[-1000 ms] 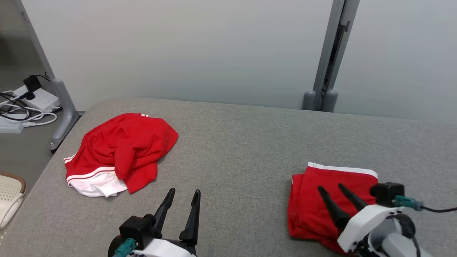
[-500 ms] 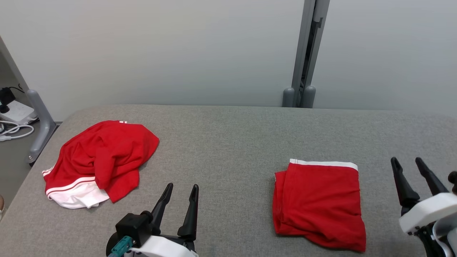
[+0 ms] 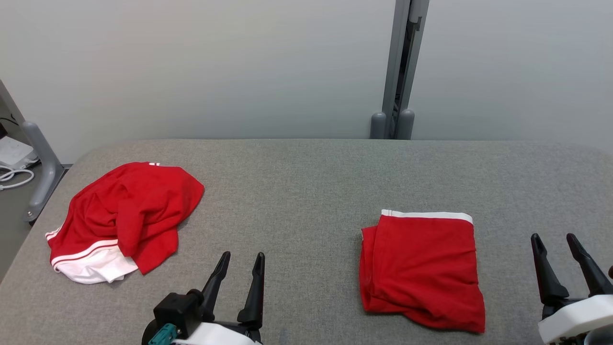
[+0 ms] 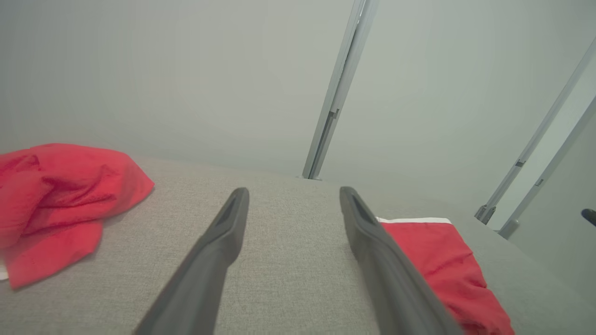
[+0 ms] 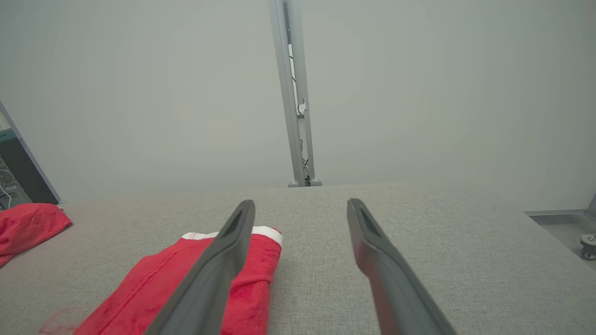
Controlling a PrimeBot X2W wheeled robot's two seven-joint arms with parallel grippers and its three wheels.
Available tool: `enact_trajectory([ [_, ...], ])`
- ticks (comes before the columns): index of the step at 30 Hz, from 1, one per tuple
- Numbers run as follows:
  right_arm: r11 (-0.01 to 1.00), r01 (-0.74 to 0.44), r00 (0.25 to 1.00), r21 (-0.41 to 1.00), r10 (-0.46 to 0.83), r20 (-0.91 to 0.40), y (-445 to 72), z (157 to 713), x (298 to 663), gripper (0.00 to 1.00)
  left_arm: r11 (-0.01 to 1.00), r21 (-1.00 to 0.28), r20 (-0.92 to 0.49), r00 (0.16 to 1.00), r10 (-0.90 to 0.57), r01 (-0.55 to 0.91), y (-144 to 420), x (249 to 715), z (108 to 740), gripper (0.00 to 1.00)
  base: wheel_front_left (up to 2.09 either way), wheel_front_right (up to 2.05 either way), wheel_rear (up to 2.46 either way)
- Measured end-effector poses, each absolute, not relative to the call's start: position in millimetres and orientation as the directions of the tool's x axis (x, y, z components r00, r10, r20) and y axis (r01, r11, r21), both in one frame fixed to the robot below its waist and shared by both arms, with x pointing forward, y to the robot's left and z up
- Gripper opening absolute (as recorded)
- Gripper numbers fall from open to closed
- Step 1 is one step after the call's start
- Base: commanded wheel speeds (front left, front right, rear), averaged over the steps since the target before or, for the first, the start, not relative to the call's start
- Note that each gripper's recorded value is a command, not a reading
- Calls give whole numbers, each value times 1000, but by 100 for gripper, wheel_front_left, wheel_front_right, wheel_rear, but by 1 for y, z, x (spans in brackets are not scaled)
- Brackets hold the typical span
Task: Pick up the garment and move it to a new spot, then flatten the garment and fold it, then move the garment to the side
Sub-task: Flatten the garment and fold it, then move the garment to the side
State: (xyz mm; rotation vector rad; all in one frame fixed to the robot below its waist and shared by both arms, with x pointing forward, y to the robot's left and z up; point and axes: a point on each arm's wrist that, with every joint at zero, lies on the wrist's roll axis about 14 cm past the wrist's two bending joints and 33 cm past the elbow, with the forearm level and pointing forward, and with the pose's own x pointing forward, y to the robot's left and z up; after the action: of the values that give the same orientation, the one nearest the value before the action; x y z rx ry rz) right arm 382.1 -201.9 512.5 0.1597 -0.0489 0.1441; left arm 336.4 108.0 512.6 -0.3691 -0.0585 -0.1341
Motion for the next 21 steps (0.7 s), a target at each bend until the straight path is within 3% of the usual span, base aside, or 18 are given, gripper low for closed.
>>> enact_trajectory([
  [21, 976, -152, 988, 157, 148, 34, -195, 502, 382, 100, 927, -354, 64, 992, -106, 122, 111, 331, 507, 100, 0, 0, 0],
])
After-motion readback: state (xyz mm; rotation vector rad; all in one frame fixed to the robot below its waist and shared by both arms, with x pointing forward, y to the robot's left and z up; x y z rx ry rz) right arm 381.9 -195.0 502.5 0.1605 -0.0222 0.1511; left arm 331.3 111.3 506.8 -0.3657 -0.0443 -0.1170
